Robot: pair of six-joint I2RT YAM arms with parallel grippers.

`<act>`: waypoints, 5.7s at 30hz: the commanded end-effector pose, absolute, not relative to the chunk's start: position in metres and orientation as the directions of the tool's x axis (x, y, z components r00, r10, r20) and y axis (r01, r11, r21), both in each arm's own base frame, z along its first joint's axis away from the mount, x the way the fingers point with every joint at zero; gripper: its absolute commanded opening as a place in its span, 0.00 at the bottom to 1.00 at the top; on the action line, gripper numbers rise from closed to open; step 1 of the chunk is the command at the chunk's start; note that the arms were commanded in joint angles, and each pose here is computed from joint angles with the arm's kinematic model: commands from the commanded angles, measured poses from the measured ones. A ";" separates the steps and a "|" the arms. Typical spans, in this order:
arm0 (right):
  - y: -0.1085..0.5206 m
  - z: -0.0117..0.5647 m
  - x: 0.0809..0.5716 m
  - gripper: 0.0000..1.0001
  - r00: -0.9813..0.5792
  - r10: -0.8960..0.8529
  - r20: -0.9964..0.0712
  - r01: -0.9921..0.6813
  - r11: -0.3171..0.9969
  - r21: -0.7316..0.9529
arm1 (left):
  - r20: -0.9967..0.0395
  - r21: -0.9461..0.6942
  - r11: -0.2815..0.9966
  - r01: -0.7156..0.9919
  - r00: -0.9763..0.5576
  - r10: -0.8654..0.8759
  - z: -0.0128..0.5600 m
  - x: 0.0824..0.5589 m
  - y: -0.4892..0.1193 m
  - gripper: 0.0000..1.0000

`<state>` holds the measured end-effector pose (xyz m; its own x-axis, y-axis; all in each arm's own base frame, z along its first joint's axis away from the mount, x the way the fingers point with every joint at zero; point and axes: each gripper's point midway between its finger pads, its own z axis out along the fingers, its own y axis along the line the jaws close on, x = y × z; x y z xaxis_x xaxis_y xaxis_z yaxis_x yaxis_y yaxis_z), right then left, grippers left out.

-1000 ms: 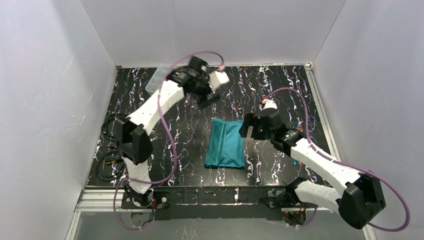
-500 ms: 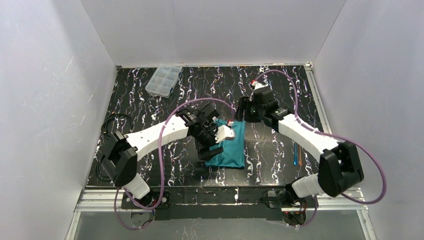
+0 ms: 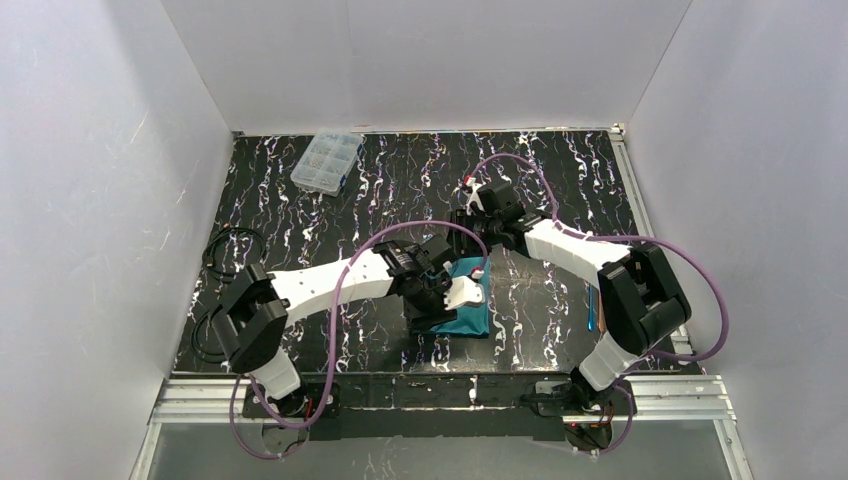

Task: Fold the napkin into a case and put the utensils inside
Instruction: Rotate the 2/3-rectangle-folded napkin at the center of the board, then smooth out the 2/3-rectangle-folded napkin at the center of the board.

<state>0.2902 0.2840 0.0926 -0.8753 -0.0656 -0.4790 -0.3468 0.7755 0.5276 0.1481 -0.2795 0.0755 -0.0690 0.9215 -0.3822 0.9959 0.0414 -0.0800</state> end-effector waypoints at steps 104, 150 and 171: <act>0.233 0.031 0.330 0.41 -0.840 0.122 -0.529 -0.143 0.890 0.433 | -0.418 0.014 -0.004 1.000 0.010 0.908 0.084 0.177 -0.314 0.48; 0.215 0.120 0.308 0.45 -0.733 0.244 -0.635 -0.131 0.866 0.483 | -0.422 0.209 -0.373 0.904 0.428 0.799 0.097 0.163 -0.213 0.50; 0.232 0.060 0.318 0.31 -0.788 0.174 -0.591 -0.166 0.864 0.476 | -0.607 -0.113 0.349 0.930 -0.343 0.717 0.115 0.260 -0.269 0.33</act>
